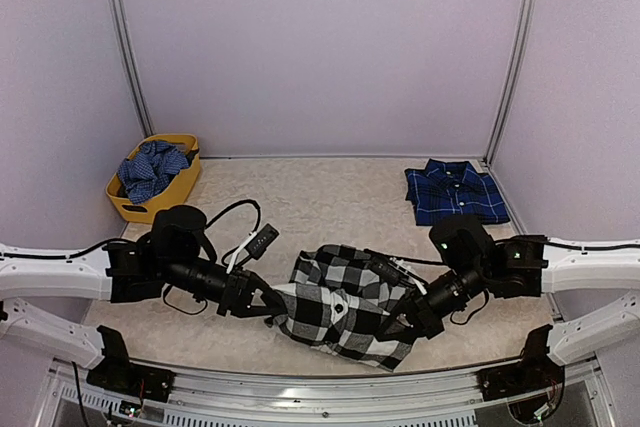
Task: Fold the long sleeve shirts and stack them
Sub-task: Fold the 2/3-rectangle-folded shirt at the center of the board.
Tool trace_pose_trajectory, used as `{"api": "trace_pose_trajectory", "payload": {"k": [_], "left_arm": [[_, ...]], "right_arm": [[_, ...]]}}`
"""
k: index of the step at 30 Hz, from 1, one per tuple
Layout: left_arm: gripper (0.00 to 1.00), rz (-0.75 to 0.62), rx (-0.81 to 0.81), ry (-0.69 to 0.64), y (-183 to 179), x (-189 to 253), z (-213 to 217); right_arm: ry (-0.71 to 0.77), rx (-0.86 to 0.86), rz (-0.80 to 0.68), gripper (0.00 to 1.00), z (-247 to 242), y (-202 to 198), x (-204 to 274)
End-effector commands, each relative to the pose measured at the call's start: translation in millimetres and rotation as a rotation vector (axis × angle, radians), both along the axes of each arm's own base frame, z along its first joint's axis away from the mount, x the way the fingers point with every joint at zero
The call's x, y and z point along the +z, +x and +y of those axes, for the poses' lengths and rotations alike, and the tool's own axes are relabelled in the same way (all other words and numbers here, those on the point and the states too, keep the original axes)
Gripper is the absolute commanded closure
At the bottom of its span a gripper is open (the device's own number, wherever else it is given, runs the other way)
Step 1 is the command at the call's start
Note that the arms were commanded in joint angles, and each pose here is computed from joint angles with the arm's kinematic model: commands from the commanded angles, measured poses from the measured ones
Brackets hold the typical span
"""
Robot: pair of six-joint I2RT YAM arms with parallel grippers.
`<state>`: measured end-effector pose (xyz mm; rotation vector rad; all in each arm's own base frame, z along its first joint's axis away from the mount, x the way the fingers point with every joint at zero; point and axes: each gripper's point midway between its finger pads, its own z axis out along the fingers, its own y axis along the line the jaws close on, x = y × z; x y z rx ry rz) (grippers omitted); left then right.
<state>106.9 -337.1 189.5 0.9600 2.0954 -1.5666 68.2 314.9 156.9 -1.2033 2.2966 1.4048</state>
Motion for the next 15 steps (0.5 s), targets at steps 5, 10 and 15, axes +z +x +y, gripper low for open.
{"api": "trace_pose_trajectory", "payload": {"k": [5,10,15], "left_arm": [[1.00,0.032,0.065,0.007,5.0,15.0,0.0],[1.00,0.072,0.126,0.042,38.9,1.8,1.2],[1.00,0.095,0.167,0.050,77.7,-4.2,-1.4]], "right_arm": [[-0.024,-0.008,0.079,1.00,0.8,-12.2,-3.7],[-0.048,-0.082,0.096,1.00,-1.6,19.7,-8.5],[-0.072,-0.146,0.112,1.00,-6.5,61.1,-16.2]]}}
